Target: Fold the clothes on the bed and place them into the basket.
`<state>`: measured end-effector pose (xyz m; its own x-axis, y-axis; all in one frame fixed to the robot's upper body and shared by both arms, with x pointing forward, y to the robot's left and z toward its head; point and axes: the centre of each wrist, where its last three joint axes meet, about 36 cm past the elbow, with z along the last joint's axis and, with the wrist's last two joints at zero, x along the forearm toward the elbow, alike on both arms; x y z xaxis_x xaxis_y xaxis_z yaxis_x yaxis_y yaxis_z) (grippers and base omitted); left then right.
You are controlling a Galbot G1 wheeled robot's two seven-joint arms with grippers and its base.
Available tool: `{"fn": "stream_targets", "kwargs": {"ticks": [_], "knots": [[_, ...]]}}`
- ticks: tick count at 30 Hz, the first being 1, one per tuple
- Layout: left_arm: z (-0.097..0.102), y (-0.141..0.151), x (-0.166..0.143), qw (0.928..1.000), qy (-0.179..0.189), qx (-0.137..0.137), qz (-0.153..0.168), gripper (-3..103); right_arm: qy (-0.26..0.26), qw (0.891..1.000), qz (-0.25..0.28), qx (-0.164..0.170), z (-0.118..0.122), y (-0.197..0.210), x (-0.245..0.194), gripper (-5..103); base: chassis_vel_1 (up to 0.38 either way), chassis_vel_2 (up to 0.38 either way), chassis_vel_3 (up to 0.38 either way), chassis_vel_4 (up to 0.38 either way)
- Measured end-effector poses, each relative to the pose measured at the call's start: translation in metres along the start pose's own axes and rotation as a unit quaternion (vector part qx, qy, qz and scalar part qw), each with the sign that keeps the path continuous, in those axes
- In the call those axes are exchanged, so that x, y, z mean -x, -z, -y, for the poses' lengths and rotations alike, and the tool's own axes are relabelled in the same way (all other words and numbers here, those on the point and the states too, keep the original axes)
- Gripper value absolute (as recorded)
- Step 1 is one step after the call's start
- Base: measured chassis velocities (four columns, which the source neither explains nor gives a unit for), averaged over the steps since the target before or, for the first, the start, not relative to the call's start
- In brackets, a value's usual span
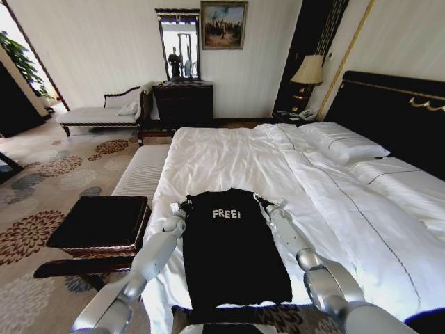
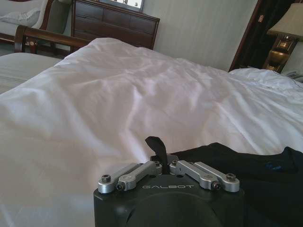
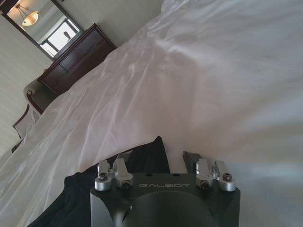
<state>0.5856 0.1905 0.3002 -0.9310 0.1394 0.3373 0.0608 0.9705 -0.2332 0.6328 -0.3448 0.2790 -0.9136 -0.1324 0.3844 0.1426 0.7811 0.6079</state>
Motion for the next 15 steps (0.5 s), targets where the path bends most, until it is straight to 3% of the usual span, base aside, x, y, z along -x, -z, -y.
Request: {"fn": "stream_targets", "kwargs": {"ticks": [1,3,9,11,15], "knots": [[0.0006,0.0002,0.0005,1.0,0.0,0.0,0.0,2,0.001,1.0,-0.002,-0.001,-0.0003,-0.0005,0.0004,54,0.0,0.0,0.0,0.0],[0.0007,0.0002,0.0007,1.0,0.0,0.0,0.0,2,0.002,1.0,-0.003,-0.002,-0.0011,-0.0002,0.0011,54,0.0,0.0,0.0,0.0],[-0.0026,0.001,0.0013,1.0,0.002,0.001,-0.001,2,0.008,1.0,-0.005,-0.005,-0.0056,0.0017,0.0046,27,0.0,0.0,0.0,0.0],[-0.0033,0.0013,0.0015,1.0,0.003,0.001,-0.002,2,0.008,1.0,-0.006,-0.006,-0.006,0.0016,0.005,27,0.0,0.0,0.0,0.0],[-0.0042,0.0023,0.0022,1.0,0.004,0.001,-0.002,2,0.01,1.0,-0.009,-0.009,-0.0067,-0.0001,0.006,5,0.0,0.0,0.0,0.0]]}}
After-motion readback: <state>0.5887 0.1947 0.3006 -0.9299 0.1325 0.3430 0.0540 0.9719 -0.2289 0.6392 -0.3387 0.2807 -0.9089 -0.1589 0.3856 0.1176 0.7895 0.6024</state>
